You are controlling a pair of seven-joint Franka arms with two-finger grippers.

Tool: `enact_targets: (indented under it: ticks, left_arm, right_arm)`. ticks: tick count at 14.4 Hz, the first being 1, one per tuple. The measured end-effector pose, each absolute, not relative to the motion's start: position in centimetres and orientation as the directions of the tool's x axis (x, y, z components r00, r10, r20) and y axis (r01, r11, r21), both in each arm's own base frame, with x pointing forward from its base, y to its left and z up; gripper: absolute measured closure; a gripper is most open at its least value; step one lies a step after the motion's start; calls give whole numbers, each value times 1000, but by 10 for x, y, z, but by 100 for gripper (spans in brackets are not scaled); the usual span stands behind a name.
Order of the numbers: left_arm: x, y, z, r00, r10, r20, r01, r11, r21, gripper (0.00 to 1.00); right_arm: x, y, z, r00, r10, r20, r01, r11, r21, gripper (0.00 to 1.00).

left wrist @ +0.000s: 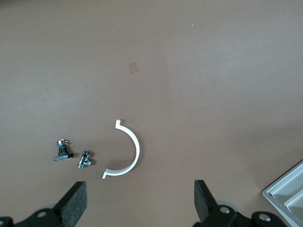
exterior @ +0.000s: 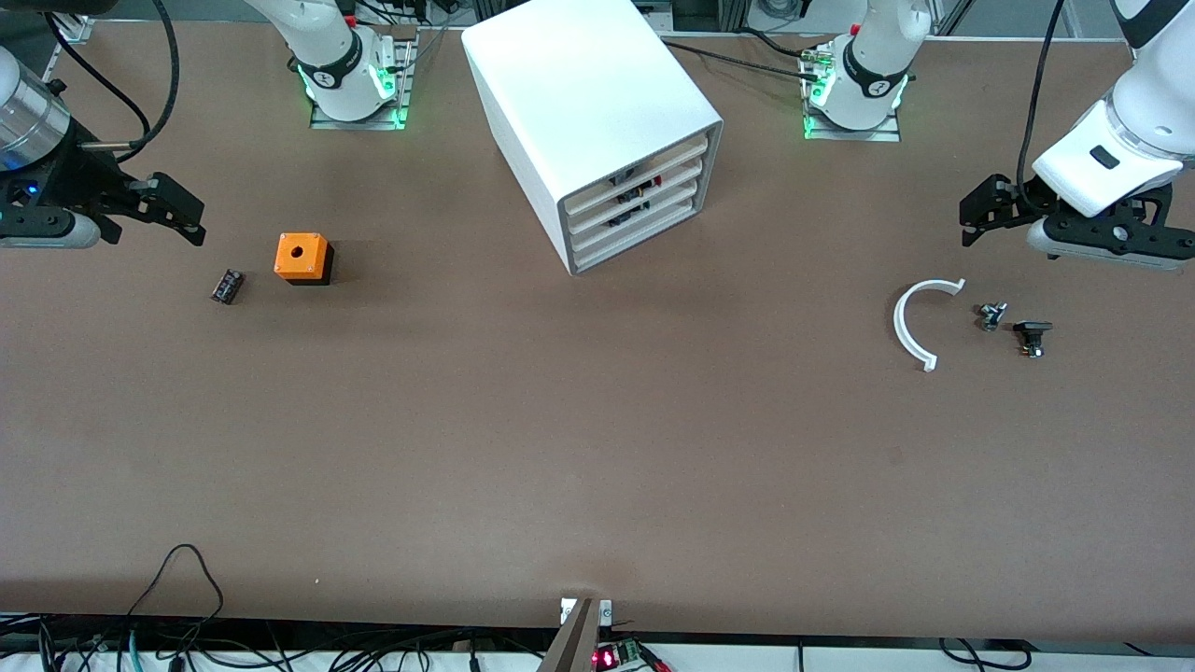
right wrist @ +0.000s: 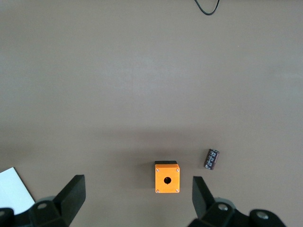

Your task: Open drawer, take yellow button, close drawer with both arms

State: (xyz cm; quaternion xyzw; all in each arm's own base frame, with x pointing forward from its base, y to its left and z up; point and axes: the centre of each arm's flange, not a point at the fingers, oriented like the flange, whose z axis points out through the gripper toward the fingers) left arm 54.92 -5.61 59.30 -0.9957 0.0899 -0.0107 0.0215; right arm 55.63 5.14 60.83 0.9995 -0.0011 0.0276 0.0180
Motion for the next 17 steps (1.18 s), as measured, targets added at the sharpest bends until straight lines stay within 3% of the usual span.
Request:
enact_targets:
  ticks: [8, 17]
  left_arm:
    - [547, -59, 591, 983, -182, -4, -182, -983, -35, 0]
    - [511, -133, 537, 889, -305, -341, -218, -938, 269, 0]
  right_arm:
    - [584, 56, 541, 998, 4, -61, 7, -999, 44, 0]
    - [596, 93, 506, 995, 55, -81, 57, -998, 21, 0]
